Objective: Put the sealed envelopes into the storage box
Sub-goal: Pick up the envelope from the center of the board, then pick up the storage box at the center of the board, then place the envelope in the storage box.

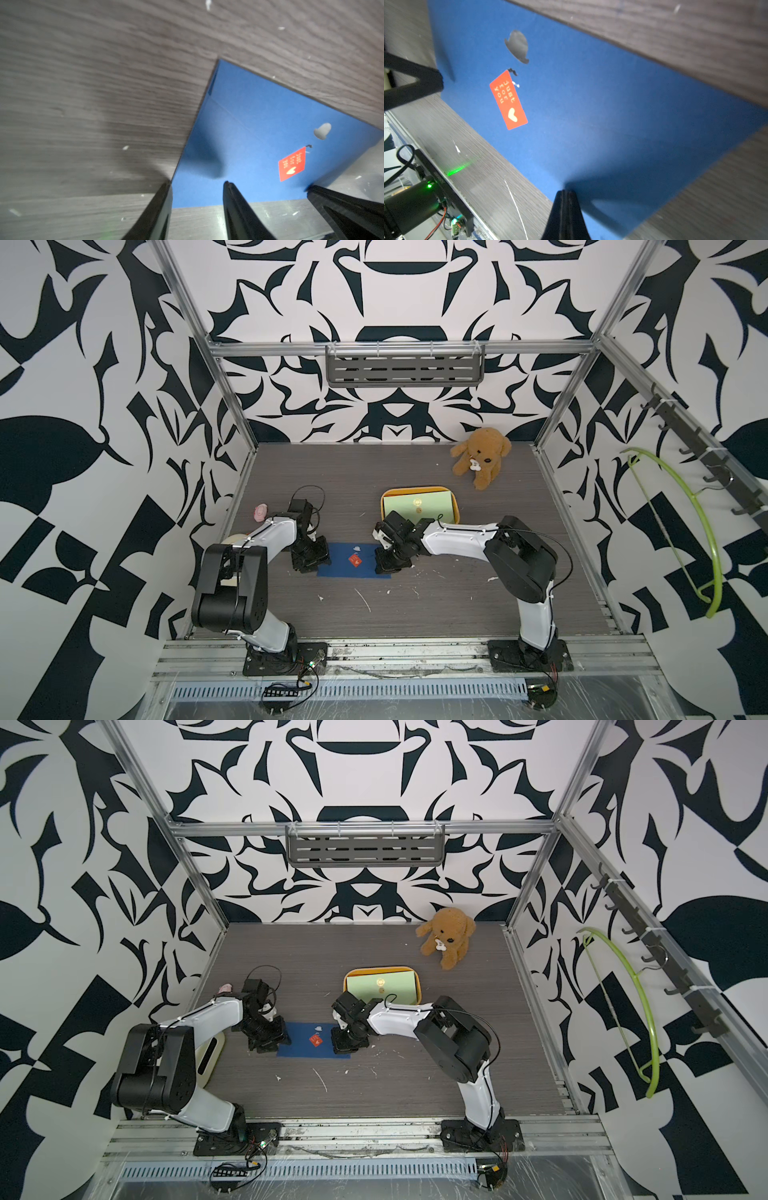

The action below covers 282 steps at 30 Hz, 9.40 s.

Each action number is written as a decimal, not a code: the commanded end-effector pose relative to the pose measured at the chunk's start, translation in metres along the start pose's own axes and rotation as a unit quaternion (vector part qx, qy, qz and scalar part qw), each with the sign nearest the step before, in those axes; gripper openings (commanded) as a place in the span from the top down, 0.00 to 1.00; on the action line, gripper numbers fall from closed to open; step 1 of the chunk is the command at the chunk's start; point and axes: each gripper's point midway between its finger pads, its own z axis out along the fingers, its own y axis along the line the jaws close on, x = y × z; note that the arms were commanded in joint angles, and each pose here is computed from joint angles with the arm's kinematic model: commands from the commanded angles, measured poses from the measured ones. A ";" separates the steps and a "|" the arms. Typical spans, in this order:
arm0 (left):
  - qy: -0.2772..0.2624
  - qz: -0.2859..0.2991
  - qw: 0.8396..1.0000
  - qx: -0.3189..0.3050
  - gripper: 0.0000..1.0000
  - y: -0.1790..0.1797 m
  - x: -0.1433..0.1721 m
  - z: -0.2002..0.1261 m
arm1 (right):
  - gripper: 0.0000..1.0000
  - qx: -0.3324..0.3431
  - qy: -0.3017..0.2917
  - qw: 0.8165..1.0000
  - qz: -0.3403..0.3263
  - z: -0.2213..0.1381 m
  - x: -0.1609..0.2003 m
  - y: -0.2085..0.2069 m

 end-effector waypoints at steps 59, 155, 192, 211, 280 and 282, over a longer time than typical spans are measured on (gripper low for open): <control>0.006 0.081 0.997 0.008 0.56 -0.030 0.013 0.021 | 0.01 0.057 -0.100 0.983 0.142 -0.031 -0.005 -0.029; 0.155 0.464 0.825 0.284 0.53 -0.161 0.062 0.015 | 0.25 0.080 0.005 0.993 -0.086 -0.026 0.035 -0.050; 0.118 0.498 0.812 0.281 1.00 -0.192 0.094 -0.043 | 0.08 0.153 -0.184 0.969 0.053 -0.236 -0.038 -0.137; 0.022 0.556 0.806 0.200 1.00 -0.210 0.061 -0.116 | 0.70 0.170 -0.184 0.958 0.139 -0.206 -0.093 -0.209; -0.029 0.628 0.777 -0.014 0.56 -0.263 -0.059 -0.062 | 0.96 0.114 -0.132 0.984 0.046 -0.159 -0.051 -0.132; -0.054 0.609 0.791 -0.007 0.54 -0.266 -0.066 -0.076 | 0.97 0.126 -0.140 0.980 0.070 -0.160 -0.051 -0.138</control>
